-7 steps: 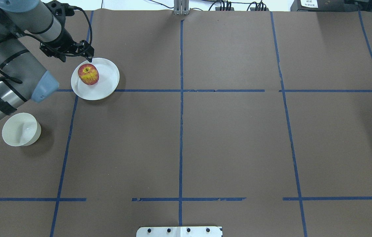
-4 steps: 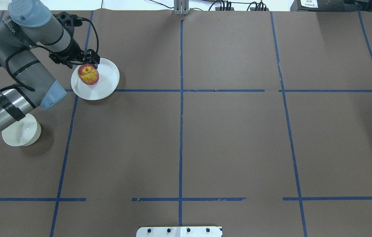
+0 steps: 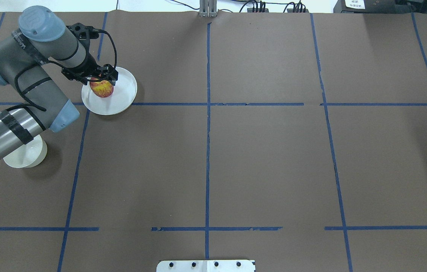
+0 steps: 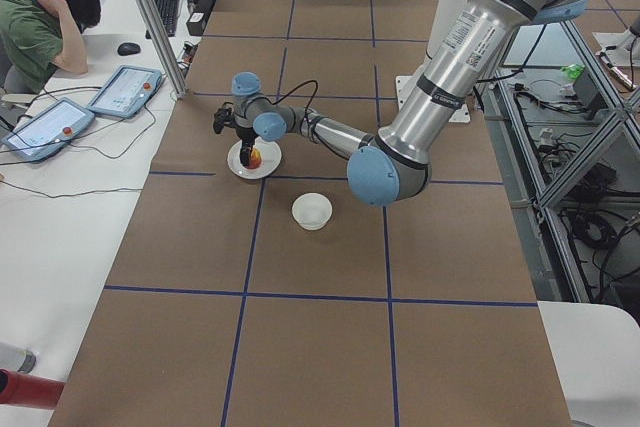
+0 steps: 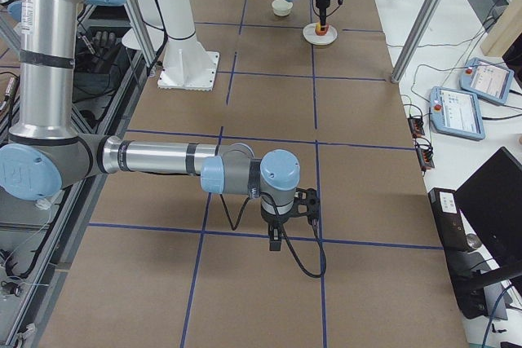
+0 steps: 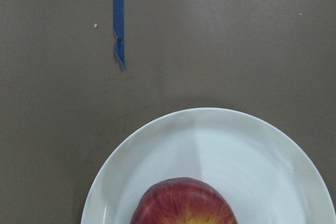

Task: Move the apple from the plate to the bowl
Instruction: 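Close the left gripper on the apple and lift it off the plate, then carry the apple with the left gripper over the white bowl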

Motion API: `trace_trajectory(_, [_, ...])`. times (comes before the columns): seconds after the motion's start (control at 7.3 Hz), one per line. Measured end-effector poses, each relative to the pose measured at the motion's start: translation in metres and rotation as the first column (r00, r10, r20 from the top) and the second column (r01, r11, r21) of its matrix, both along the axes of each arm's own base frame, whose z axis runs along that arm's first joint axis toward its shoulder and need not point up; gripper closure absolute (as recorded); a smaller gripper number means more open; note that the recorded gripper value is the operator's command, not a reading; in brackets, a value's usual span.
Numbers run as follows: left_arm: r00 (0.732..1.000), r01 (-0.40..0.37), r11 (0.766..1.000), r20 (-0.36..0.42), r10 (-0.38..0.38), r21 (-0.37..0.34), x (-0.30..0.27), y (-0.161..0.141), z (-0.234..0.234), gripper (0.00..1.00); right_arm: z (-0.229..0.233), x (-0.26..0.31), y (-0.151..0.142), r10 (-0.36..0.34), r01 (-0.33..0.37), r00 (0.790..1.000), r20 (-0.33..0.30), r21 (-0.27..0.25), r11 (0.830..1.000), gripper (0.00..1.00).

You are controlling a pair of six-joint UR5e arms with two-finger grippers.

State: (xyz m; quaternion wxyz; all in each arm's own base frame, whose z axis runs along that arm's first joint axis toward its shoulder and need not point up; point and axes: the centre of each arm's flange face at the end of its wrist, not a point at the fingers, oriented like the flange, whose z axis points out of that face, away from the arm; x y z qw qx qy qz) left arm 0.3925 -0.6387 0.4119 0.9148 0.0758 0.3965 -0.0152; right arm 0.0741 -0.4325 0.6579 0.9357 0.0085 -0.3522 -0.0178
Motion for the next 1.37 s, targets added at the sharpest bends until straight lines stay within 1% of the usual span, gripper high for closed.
trace_trajectory(0.14, [1.0,-0.006,1.0,0.003,0.006,-0.004,0.005,0.002,0.005,0.01,0.0,0.0,0.0,0.0,0.0,1.0,0.0,0.0,1.0,0.0])
trace_trajectory(0.27, [1.0,-0.012,1.0,0.004,0.012,-0.005,0.01,0.003,0.01,0.06,0.0,0.0,0.0,0.0,0.0,1.0,0.0,0.0,1.0,0.0])
trace_trajectory(0.41, [1.0,-0.018,1.0,0.003,0.018,-0.004,0.014,0.005,0.013,0.12,0.0,0.0,0.0,0.0,0.0,1.0,-0.001,0.0,1.0,0.0])
trace_trajectory(0.68, [1.0,-0.022,1.0,0.003,0.022,0.0,0.015,0.005,0.015,0.45,0.0,0.0,0.0,0.0,0.0,1.0,-0.001,0.0,1.0,0.0])
trace_trajectory(0.82, [1.0,-0.021,1.0,0.001,0.021,0.004,0.011,0.003,0.013,0.7,0.0,0.0,0.0,0.0,0.0,1.0,-0.001,0.0,1.0,0.0])
trace_trajectory(0.96, [1.0,-0.015,1.0,-0.008,0.015,0.0,0.001,-0.002,0.01,0.81,0.0,0.0,0.0,0.0,0.0,1.0,-0.001,0.0,1.0,0.0])
trace_trajectory(1.23, [0.998,-0.003,1.0,-0.057,0.002,-0.022,-0.036,-0.013,-0.004,0.81,0.0,0.0,0.0,0.0,0.0,1.0,-0.001,0.0,1.0,0.0])
trace_trajectory(1.37, [0.997,0.011,1.0,-0.071,-0.013,-0.021,-0.062,-0.009,-0.014,0.8,0.0,0.0,0.0,0.0,0.0,1.0,-0.001,0.0,1.0,0.0])
